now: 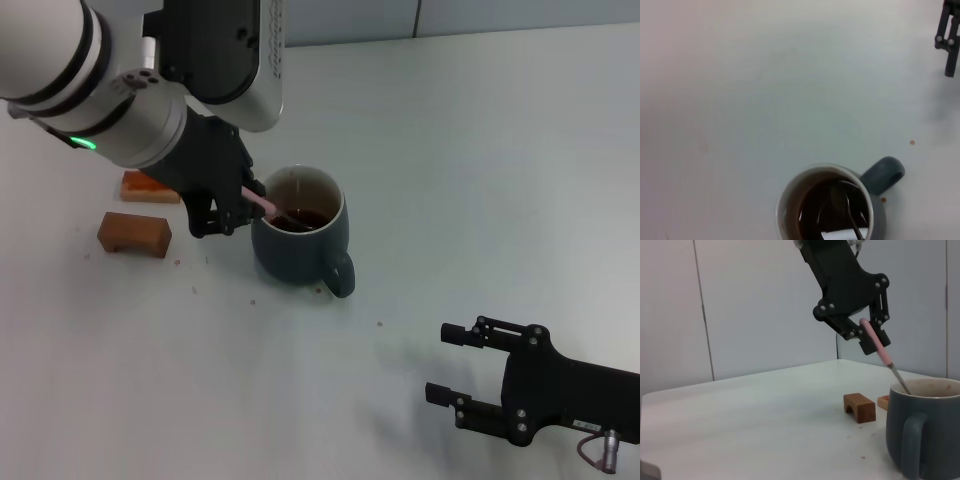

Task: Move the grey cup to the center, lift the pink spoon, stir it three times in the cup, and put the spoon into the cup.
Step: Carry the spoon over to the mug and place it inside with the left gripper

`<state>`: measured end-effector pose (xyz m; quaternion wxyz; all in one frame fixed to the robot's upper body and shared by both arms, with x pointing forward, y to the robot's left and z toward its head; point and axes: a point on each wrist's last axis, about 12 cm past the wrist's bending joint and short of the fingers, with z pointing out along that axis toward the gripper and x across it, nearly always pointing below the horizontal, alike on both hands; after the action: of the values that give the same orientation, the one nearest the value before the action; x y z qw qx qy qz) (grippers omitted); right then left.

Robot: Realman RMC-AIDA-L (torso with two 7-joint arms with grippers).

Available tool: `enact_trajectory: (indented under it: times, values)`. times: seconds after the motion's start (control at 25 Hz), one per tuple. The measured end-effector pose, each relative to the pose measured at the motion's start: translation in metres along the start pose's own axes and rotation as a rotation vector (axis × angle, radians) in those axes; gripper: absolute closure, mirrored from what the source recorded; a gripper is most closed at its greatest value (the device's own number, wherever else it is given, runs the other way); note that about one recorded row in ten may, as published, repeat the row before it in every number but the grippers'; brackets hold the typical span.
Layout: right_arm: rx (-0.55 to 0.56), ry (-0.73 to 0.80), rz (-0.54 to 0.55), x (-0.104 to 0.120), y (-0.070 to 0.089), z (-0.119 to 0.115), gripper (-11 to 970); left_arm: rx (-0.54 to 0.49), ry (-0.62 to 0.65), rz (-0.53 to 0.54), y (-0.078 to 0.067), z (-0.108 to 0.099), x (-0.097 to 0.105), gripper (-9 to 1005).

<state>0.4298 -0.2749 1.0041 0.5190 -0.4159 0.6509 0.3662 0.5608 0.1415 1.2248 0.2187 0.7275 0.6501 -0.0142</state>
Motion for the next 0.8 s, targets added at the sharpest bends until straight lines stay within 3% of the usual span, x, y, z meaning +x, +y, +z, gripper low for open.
enact_trajectory:
  times: [0.36,0.8]
  values:
    - [-0.002,-0.002,0.001,0.0,0.0,0.0,290,-0.044,-0.029,-0.01,0.007,0.004,-0.002,859]
    - [-0.003,-0.003,-0.001,-0.001,0.0,0.0,291,-0.047,0.038,-0.049,0.01,0.006,0.009,858]
